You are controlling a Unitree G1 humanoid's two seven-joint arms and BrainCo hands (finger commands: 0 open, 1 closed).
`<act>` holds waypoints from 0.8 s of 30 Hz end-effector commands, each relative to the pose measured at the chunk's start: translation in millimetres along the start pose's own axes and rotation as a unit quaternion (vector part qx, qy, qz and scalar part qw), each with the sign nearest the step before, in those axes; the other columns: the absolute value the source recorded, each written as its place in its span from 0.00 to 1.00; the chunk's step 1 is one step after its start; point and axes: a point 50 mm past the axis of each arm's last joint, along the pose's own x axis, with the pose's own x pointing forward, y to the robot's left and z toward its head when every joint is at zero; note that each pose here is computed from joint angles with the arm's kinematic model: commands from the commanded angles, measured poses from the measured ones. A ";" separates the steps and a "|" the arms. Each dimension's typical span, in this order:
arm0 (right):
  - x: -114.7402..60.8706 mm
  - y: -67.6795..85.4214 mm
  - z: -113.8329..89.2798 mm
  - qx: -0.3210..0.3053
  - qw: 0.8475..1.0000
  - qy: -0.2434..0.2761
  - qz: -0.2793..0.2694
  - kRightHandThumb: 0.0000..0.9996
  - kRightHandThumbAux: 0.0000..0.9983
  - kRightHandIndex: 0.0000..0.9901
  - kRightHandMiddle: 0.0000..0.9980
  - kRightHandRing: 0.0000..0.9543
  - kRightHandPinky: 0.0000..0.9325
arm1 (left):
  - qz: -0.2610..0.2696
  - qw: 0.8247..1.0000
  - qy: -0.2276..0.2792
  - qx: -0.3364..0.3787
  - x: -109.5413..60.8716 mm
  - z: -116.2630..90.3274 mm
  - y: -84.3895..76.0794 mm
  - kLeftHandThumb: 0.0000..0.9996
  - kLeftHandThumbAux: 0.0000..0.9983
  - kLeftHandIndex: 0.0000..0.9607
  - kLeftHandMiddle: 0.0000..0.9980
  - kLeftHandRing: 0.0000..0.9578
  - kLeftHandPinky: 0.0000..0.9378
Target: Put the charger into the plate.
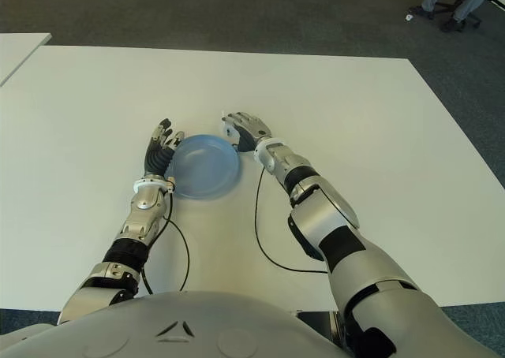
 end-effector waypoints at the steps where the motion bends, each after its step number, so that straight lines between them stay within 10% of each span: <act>1: -4.4 15.8 0.5 0.018 0.999 0.004 0.037 0.00 0.81 0.00 0.05 0.04 0.09 | 0.003 0.999 0.037 0.002 -7.1 -13.2 0.8 0.00 0.53 0.00 0.01 0.00 0.00; 24: -8.8 23.4 -7.8 0.053 0.995 0.031 0.077 0.00 0.76 0.03 0.20 0.25 0.29 | -0.001 0.999 0.038 0.001 -7.9 -11.5 0.1 0.00 0.52 0.00 0.02 0.00 0.00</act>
